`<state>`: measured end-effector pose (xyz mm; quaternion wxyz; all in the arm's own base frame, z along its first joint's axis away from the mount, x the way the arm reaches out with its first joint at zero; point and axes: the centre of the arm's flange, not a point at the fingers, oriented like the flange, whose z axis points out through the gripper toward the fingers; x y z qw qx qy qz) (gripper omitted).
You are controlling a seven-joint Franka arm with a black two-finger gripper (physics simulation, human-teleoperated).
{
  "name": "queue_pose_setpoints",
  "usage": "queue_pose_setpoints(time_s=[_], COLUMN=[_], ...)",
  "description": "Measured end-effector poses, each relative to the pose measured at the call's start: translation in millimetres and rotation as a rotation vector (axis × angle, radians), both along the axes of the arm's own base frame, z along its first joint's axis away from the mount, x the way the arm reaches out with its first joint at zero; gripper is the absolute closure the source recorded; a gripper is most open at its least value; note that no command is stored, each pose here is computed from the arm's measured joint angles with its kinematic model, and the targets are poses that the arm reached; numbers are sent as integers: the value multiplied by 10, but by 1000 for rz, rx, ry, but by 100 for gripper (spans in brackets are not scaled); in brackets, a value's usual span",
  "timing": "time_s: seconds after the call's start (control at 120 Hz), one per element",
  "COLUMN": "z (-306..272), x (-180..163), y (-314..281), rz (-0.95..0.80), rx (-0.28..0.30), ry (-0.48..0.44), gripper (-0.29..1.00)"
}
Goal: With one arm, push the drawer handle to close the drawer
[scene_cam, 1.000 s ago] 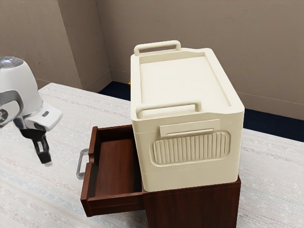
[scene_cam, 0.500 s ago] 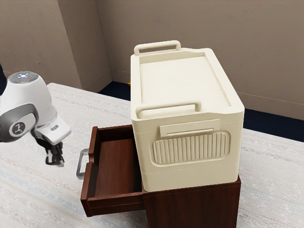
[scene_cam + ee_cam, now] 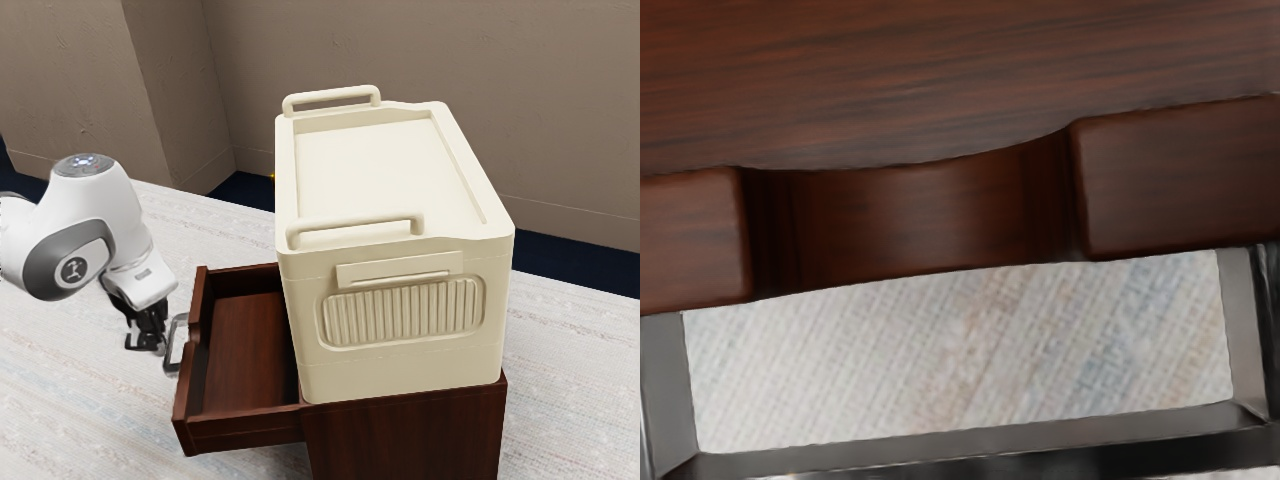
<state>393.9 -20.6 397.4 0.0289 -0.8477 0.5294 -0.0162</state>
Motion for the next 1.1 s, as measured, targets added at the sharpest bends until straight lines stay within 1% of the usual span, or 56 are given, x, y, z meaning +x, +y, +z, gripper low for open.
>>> queue_pose_setpoints(time_s=[0.475,0.883,1.1], z=[24,67,82], x=[360,509,654], y=[-443,-757,-940], rz=[-76,-111,-132], rx=[-38,-75,-91], ry=[-15,-26,-35], gripper=[77,79,79])
